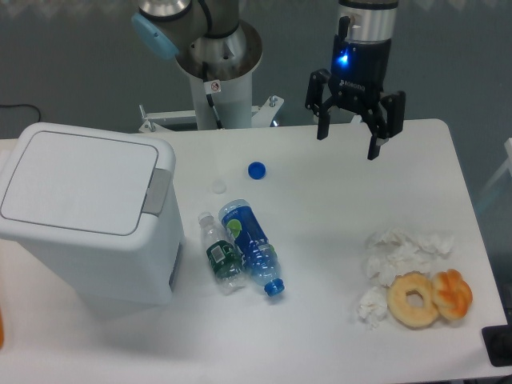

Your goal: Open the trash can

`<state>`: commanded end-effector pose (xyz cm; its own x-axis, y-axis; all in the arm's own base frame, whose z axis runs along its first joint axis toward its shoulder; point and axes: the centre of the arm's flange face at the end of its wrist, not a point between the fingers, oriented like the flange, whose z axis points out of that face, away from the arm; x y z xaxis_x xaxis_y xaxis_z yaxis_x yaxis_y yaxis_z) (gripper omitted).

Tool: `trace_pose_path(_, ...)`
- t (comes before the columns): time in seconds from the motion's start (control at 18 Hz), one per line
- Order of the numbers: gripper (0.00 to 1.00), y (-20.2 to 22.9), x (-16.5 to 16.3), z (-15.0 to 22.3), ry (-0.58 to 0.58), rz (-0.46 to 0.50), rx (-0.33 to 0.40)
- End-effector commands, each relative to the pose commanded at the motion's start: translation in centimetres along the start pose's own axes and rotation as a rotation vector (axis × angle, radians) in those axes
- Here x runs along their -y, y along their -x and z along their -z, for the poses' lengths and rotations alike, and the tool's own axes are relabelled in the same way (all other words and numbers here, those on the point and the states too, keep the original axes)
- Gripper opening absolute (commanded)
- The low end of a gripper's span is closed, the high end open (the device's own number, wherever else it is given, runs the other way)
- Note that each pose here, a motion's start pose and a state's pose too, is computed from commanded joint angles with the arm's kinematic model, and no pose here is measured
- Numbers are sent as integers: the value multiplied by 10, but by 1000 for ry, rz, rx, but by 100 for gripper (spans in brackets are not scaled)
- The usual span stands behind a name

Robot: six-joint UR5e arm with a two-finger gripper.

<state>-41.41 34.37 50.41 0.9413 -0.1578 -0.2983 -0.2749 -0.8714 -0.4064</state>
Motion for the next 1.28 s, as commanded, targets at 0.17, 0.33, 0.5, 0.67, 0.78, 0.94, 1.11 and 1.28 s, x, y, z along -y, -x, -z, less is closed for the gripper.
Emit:
trace_pose_path(0.17,100,-3,7,0,-6,31,-3)
trace_pose_path(0.33,100,-3,25,6,-50,180,1)
trace_pose_path(0.5,100,-1,41,5,-92,320,2)
trace_pose_path(0.67,100,-4,62,-2,-122,370,10)
trace_pose_path(0.78,100,-2,75,-1,-135,451,7)
trace_pose_path(0.94,100,-6,99,-6,-149,542,-17)
trace_pose_path(1.11,100,-9,106,-6,-155,640,-29)
trace_pose_path(1.28,100,-19,119,-8,-163,674,-45)
